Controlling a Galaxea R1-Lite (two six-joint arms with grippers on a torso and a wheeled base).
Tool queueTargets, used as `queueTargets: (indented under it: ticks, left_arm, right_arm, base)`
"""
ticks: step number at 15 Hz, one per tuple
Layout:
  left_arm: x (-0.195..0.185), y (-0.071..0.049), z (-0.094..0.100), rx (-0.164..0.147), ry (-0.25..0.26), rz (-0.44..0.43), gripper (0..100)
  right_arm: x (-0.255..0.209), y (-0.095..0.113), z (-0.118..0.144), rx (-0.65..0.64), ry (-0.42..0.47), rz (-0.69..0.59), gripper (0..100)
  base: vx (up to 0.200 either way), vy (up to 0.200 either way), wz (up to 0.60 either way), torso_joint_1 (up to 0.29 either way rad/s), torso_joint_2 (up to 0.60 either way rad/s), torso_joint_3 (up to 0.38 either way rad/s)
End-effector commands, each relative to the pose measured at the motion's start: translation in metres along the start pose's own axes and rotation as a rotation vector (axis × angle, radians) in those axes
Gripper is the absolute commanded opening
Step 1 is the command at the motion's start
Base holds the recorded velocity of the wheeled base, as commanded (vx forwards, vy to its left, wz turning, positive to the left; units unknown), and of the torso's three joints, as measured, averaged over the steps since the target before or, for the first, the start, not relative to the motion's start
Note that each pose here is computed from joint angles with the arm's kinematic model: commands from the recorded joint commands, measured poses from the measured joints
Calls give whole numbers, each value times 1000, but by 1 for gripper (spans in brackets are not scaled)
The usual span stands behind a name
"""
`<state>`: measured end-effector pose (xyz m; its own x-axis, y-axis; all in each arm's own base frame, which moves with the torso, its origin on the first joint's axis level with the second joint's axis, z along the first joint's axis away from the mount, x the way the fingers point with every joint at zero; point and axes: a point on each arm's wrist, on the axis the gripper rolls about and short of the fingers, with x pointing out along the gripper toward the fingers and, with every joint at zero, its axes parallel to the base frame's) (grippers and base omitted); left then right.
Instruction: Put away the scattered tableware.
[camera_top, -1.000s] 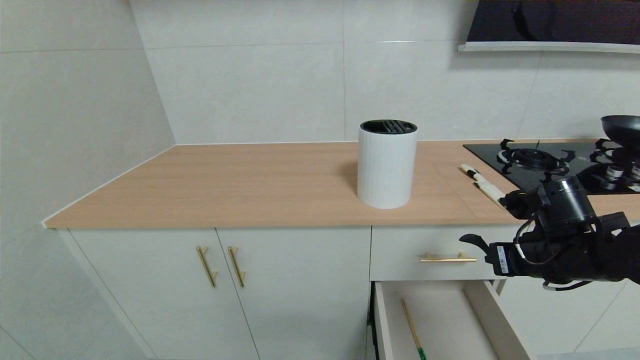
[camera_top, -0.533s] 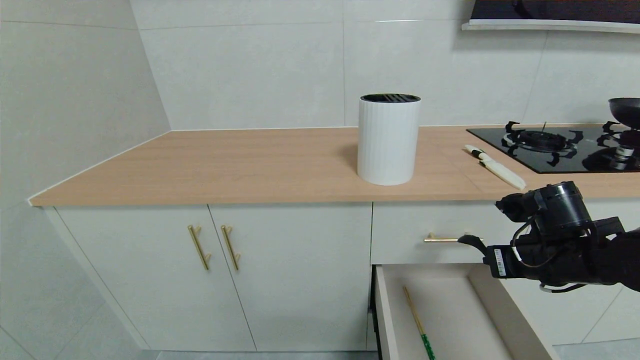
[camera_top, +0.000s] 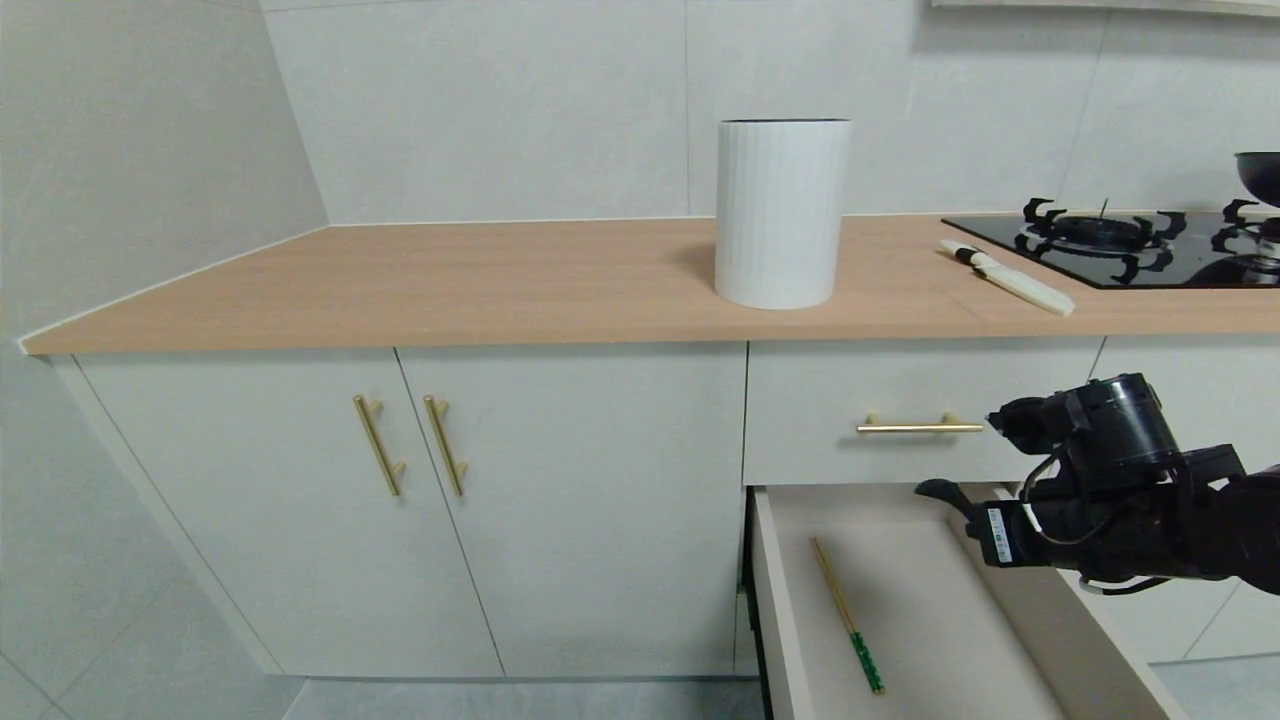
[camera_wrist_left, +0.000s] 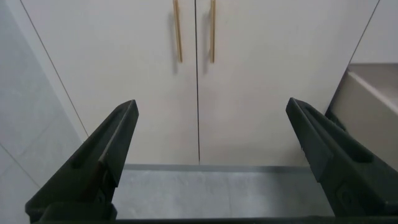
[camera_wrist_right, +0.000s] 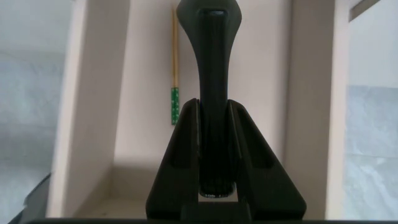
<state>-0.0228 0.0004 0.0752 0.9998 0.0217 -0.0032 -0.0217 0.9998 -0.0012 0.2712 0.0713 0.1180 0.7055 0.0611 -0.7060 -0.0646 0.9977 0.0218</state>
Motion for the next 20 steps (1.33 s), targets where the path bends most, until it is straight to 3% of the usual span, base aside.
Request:
queueTargets:
  ticks: [1,4,11,13,17,20]
  left_arm:
    - [0,0,0,0,0,1,100]
    - [0,0,0,0,0,1,100]
    - [0,0,0,0,0,1,100]
    - [0,0,0,0,0,1,100]
    - [0,0,0,0,0,1,100]
    - [0,0,0,0,0,1,100]
  right_arm:
    - [1,0,0,-1,1,3,0]
    - [3,1,-1,-3,-30,11,0]
    - [19,3,-8,-25,-2,14,0]
    - [36,6,-8,-25,32,28,0]
    - [102,7,-35,-30,190,-6,0]
    - [124,0,-40,-11,163,-14,0]
  base:
    - [0,0,0,-115,447,315]
    - [0,0,0,-64,343,256]
    - [0,0,0,-10,34,22]
    - [0,0,0,0,0,0]
    - [0,0,0,0,0,0]
    - [0,0,0,0,0,0]
